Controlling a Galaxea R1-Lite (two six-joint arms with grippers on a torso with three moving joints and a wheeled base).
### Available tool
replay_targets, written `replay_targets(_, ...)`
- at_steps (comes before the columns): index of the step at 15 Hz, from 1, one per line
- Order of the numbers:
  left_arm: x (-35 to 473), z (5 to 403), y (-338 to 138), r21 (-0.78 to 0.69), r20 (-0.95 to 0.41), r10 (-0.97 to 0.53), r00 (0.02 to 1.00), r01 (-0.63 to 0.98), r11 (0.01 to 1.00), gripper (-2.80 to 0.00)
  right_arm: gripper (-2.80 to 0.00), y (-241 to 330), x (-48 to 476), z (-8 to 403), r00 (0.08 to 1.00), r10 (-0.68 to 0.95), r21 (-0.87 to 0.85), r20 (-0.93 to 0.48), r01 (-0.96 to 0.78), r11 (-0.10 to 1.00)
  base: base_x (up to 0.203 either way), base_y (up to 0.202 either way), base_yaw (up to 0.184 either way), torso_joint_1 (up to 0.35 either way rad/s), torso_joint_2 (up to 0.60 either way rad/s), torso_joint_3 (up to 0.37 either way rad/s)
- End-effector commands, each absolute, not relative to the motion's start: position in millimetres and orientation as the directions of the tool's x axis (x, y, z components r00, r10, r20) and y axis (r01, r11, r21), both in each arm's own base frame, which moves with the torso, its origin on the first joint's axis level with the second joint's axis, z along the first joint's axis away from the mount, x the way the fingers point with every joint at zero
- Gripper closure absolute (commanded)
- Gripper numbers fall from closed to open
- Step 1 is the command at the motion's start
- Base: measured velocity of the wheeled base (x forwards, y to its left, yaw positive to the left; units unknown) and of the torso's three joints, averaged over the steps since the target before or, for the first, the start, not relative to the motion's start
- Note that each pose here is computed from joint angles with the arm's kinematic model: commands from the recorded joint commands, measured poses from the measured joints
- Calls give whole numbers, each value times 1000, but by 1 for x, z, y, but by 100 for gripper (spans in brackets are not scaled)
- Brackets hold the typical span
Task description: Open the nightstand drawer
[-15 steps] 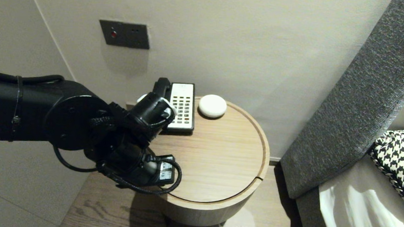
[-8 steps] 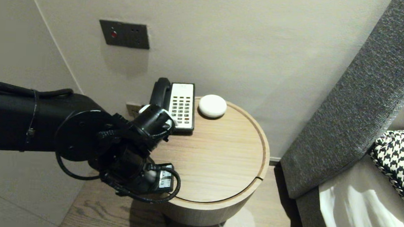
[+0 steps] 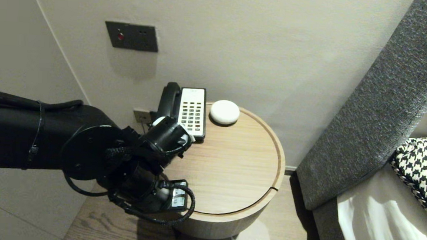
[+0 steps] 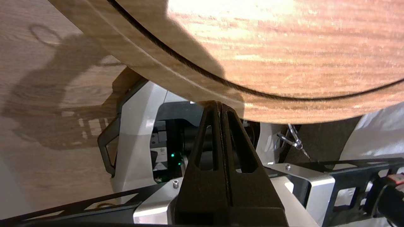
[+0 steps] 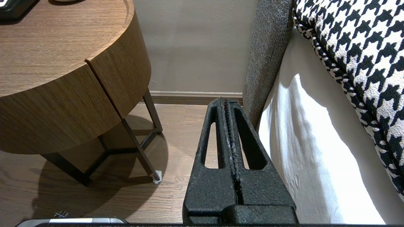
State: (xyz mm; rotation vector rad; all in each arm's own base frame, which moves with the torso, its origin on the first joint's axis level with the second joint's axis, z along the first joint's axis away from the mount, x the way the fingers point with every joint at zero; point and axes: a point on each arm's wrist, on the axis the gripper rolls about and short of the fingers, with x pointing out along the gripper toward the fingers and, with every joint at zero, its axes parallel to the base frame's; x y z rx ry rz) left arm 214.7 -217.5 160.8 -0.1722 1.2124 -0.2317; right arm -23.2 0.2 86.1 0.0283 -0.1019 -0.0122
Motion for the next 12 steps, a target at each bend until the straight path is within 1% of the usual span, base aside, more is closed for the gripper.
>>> replay_targets(1, 210, 162, -218, -254, -905, -269, 328, 89, 963, 0, 0, 0, -20, 75, 998, -14, 29, 61, 12, 999, 0, 0, 0, 0, 0, 0)
replay_targets(7, 217, 176, -223, -302, -865, -317, 388, 100, 948, 0, 0, 0, -20, 75, 998, -14, 29, 61, 12, 999, 0, 0, 0, 0, 0, 0)
replay_targets(12, 235, 156, -228, -289, -872, -292, 392, 68, 955, 0, 0, 0, -20, 75, 998, -14, 28, 61, 12, 1000, 0, 0, 0, 0, 0, 0)
